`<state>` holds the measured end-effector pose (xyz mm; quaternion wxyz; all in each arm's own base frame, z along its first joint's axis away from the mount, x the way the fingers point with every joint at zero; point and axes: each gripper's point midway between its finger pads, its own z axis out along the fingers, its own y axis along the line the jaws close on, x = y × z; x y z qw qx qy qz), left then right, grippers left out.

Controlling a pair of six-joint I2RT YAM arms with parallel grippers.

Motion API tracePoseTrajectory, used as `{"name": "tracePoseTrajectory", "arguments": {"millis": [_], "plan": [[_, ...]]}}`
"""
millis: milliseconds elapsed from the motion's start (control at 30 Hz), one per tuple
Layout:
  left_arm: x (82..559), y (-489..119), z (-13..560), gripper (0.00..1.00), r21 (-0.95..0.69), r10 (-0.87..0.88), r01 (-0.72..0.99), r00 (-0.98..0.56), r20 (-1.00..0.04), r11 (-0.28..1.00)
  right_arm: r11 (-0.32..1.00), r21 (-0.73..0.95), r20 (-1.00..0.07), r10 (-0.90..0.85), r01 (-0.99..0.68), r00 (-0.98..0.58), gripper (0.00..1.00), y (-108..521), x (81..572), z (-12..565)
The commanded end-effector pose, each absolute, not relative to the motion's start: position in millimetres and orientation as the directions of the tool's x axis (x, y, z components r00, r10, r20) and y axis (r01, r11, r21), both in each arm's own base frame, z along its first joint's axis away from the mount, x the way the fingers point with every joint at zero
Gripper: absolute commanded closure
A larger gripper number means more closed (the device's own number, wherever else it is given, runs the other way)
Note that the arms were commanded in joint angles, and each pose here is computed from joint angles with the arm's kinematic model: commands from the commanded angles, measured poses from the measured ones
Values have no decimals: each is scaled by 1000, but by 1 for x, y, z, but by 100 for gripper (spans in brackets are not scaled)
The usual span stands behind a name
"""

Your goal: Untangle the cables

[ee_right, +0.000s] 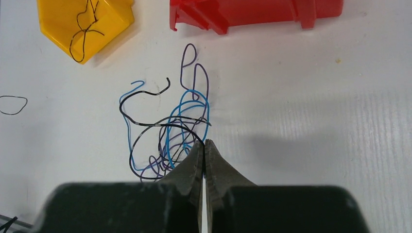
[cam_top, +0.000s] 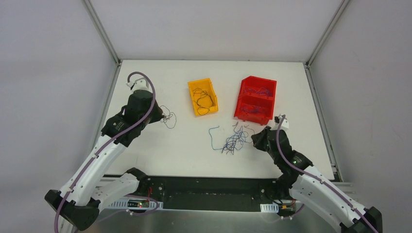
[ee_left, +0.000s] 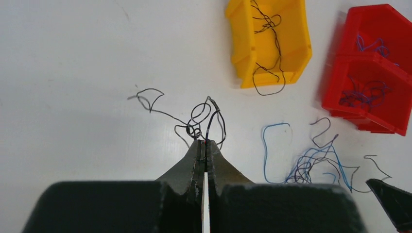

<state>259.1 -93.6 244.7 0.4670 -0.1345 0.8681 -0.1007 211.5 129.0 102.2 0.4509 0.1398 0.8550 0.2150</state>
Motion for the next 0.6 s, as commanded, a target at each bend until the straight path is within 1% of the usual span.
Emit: {"name": "tracePoseTrajectory", "arguments": {"millis": [0,233,567], "plan": [[274,-126,279,100,-386,-327,10,-512,-794,922,849,527,-698,411,-32,-586,100,148,212,115],[302,-155,299,100,-411,-310,89,-522,-795,907,855,514,-688,363,-69,-629,100,159,212,109],[355,-185,324,100,-401,-289,127,-505,-813,907,870,483,-707,321,-98,-630,100,161,216,108]]}}
